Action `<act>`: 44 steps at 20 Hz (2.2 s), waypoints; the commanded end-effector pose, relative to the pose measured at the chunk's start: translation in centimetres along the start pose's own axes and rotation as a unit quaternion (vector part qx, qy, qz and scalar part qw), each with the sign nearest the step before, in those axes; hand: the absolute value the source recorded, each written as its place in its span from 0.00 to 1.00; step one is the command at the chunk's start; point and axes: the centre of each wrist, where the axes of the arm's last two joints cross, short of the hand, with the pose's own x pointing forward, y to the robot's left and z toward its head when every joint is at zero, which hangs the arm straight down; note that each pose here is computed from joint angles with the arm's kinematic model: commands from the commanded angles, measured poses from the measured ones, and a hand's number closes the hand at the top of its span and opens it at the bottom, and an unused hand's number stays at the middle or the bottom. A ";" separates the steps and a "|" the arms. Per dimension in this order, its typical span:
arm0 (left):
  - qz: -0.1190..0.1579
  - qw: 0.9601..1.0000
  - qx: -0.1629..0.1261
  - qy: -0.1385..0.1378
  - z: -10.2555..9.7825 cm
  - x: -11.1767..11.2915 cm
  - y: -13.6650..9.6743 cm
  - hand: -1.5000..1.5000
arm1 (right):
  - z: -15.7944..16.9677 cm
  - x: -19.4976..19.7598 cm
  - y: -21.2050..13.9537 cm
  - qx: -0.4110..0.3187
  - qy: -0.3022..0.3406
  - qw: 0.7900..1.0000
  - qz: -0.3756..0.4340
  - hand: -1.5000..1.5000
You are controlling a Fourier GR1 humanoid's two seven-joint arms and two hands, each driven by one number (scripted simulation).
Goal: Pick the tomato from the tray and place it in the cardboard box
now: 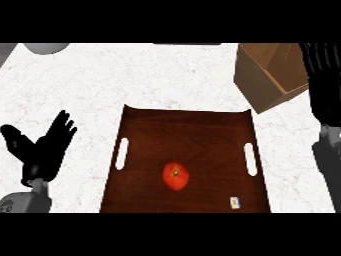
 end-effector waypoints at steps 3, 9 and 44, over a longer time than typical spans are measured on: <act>-0.149 0.983 0.069 -0.076 0.1 3.6 4.7 0.50 | 4.9 -2.6 5.5 -0.018 0.070 0.997 -0.023 0.00; -0.267 0.952 0.095 -0.112 0.5 5.2 6.7 0.50 | 10.7 -7.8 1.8 0.124 0.145 0.926 0.324 0.00; -0.303 0.938 0.112 -0.126 -0.5 6.1 6.4 0.50 | 10.5 -0.9 16.3 0.313 0.308 0.769 0.464 0.00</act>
